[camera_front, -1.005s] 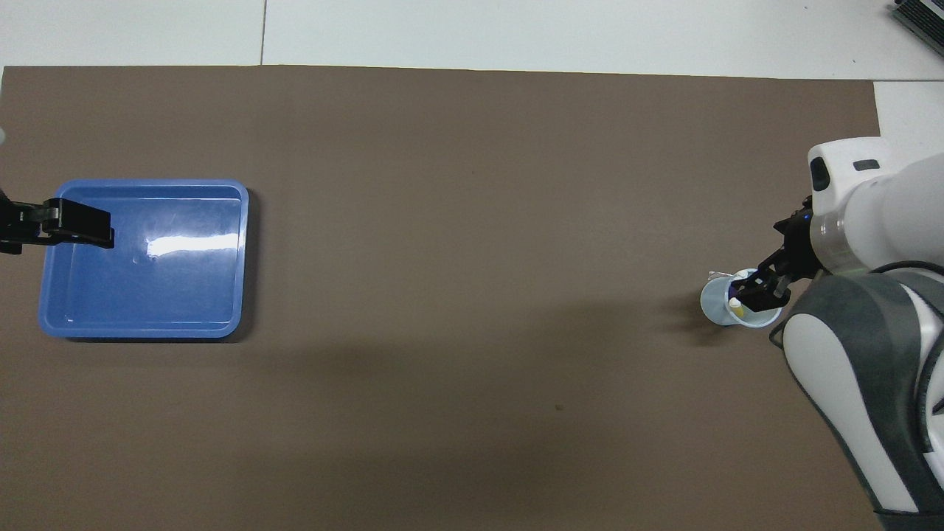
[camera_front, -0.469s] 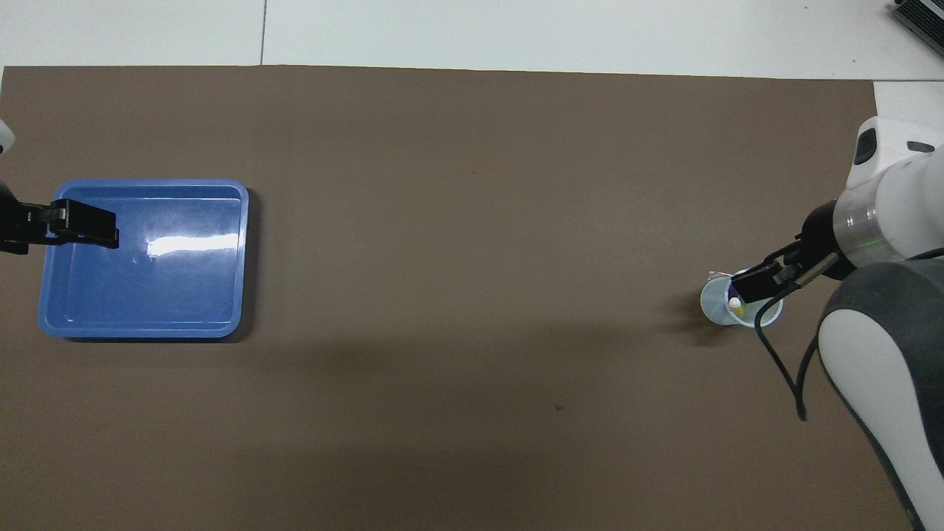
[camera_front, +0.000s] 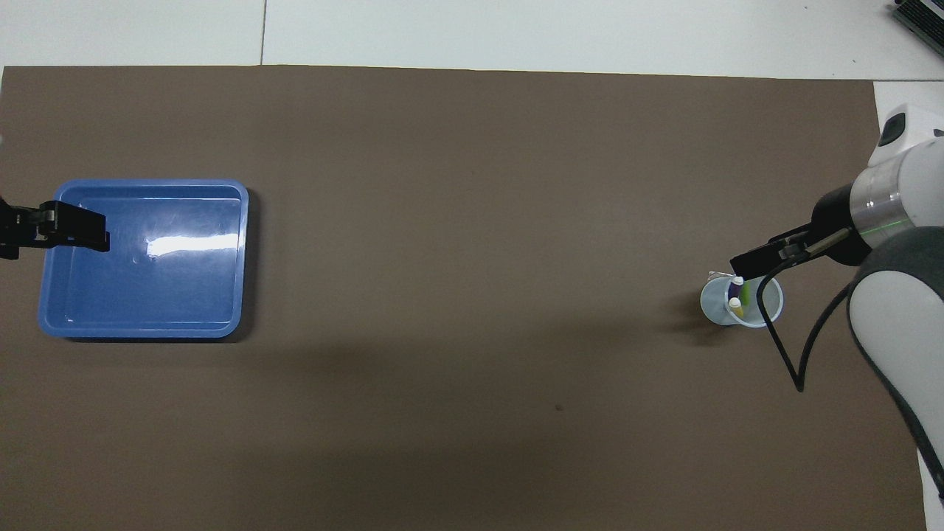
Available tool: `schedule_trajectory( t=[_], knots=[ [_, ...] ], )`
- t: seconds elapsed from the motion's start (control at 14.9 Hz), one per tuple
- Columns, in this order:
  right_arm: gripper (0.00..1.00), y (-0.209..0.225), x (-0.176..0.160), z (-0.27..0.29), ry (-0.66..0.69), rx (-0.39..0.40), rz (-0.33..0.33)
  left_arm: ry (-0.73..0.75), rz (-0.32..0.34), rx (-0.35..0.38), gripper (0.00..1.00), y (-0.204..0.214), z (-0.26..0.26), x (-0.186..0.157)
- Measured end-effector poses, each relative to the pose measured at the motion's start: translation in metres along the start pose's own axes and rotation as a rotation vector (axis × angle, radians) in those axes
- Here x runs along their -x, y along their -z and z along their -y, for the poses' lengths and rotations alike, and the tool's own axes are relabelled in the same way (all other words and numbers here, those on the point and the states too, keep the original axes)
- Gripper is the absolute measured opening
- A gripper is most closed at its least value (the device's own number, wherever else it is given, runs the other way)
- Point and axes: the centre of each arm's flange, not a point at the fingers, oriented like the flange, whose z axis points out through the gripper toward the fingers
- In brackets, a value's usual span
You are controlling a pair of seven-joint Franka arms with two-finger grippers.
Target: Transfer and insert pens with both arms
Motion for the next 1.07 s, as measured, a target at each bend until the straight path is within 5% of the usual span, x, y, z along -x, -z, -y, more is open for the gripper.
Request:
schedule_trajectory(
  t=[0.2, 0.87, 1.07],
  knots=[
    [1.00, -0.004, 0.001, 0.006, 0.008, -0.015, 0.048, 0.005, 0.006, 0.000, 1.00, 0.000, 0.003, 0.001],
    [1.00, 0.004, 0.009, -0.009, -0.022, -0.016, 0.047, 0.006, 0.011, -0.001, 1.00, 0.000, 0.003, 0.001],
    [1.00, 0.009, 0.012, -0.021, -0.032, 0.038, 0.050, 0.000, 0.011, -0.001, 1.00, 0.000, 0.000, 0.001]
  ],
)
